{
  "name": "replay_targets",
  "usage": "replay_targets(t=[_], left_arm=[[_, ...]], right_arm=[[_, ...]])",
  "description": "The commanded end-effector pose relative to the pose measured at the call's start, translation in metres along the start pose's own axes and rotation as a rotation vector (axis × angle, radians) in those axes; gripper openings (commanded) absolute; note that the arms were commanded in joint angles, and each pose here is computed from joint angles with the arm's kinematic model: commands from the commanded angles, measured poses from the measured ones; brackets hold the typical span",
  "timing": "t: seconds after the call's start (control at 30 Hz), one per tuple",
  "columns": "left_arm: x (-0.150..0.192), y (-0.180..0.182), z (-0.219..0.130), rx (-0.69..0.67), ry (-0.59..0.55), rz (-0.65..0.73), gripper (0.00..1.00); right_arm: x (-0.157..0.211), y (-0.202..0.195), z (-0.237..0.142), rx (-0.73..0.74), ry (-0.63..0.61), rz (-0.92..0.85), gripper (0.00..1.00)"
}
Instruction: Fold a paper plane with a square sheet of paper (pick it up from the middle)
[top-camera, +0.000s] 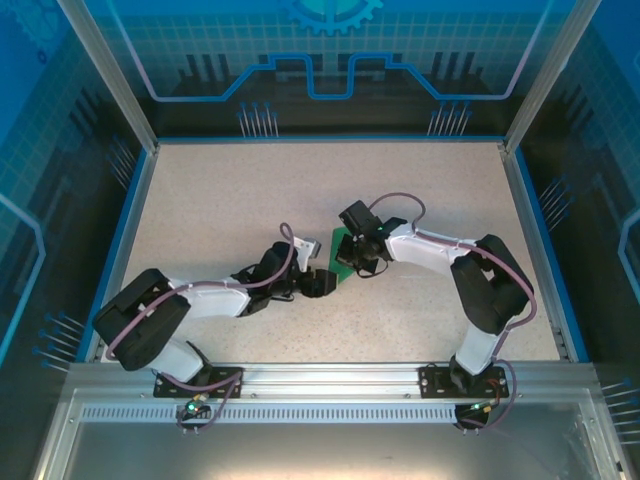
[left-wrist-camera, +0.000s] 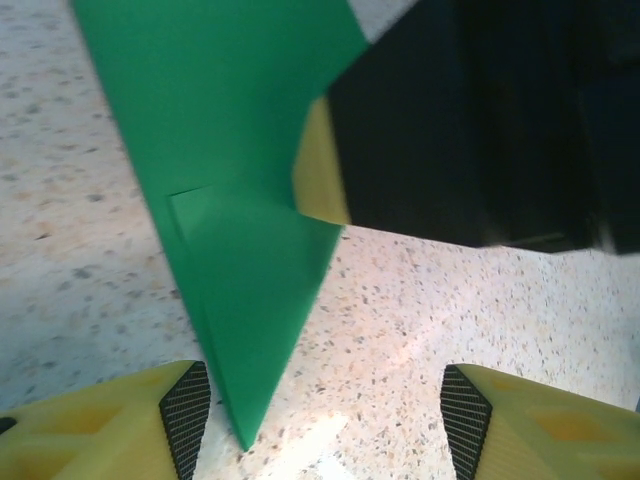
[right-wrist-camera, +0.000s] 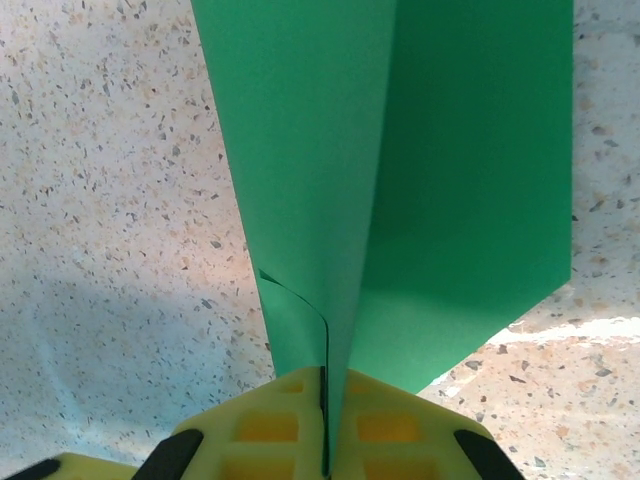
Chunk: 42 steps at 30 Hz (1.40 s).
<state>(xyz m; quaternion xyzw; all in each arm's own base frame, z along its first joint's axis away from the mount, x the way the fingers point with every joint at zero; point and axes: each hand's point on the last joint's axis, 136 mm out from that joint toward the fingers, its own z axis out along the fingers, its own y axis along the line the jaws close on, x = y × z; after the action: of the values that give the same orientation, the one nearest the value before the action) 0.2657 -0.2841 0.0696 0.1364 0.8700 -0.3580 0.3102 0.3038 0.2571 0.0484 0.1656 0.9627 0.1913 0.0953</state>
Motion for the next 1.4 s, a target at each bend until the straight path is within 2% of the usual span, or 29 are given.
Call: replay_targets(t=[0.0,0.13,0.33,0.5,0.83,1.03,1.37], left_arm=[[-0.004,-0.011,0.006,0.024,-0.035,0.162,0.65],[0.003,-0.011,0.013,0.021,-0.056,0.264,0.6],[0.007,-0.011,0.026,-0.015,-0.038,0.322,0.55],[0.002,0.0,0.031,-0.087,-0.091,0.377,0.49],[0.006,0.006,0.042,-0.137,-0.145,0.473,0.43],[0.005,0.008,0.041,-0.166,-0.159,0.526,0.33],[0.017,0.013,0.045,-0.165,-0.108,0.526,0.13]], right_arm=[[-0.002,0.0,-0.003,-0.006,0.019,0.048,0.07],[-0.001,-0.001,-0.002,-0.012,0.032,0.069,0.07],[0.001,-0.002,-0.001,-0.033,0.047,0.109,0.07],[0.003,-0.001,-0.003,-0.046,0.059,0.125,0.07],[0.006,-0.002,-0.002,-0.056,0.076,0.157,0.08],[0.006,-0.005,-0.003,-0.053,0.075,0.166,0.08],[-0.007,-0.002,-0.018,-0.113,0.05,0.14,0.28]])
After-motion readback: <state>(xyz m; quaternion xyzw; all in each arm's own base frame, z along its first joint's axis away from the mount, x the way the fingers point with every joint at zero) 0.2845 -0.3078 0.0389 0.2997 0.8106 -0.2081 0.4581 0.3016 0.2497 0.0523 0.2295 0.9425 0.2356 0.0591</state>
